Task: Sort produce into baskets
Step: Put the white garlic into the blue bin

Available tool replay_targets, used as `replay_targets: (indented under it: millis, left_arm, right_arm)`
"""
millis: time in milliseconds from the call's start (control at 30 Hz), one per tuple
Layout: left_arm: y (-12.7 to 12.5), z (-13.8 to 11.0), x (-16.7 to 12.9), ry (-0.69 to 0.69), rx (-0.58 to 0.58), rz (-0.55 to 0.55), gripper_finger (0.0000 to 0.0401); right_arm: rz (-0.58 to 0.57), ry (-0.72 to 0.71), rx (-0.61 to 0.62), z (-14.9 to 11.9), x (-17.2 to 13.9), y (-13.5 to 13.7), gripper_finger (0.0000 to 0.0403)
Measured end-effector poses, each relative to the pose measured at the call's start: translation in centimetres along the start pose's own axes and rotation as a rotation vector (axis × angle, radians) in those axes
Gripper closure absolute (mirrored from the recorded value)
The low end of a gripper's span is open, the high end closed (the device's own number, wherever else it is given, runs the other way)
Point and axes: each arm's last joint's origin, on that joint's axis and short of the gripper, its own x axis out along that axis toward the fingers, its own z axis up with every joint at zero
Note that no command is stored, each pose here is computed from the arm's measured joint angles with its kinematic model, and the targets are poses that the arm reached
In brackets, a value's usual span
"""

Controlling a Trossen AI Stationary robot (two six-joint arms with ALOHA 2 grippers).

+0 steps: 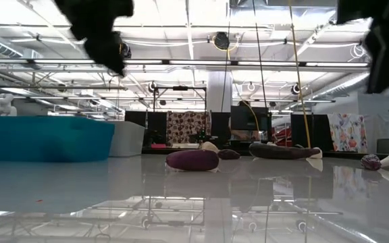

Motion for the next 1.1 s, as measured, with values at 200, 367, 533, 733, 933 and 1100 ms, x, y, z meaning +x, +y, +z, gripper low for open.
replay_targets:
  millis: [200,367,533,733,933,1100]
  left_arm:
    - [-1.3,2.7,0.3,-0.273,0.118,-0.090,0.0113]
    - [-2.1,3.6,1.5,-0.345,0.182,-0.098,0.0113]
    - [-2.5,3.2,3.1,-0.285,0.201,-0.087,0.0113]
    - [-2.8,2.9,4.3,-0.246,0.210,-0.095,0.0113]
    - [-2.8,2.8,4.7,-0.234,0.212,-0.092,0.0113]
    - [-2.6,2.8,4.5,-0.235,0.218,-0.058,0.0113]
  right_arm:
    - [-0.148,0.227,0.057,-0.9,0.6,-1.6,0.0152]
    - [-0.120,0.318,-0.008,-0.7,2.6,-2.2,0.0151]
    - [-0.077,0.476,-0.042,-0.4,4.3,-3.4,0.0141]
    - [-0.049,0.501,-0.076,0.7,5.3,-4.4,0.0093]
    - [0.078,0.477,-0.098,1.8,6.0,-4.2,0.0051]
    - [0.063,0.500,-0.092,1.7,7.1,-5.1,0.0044]
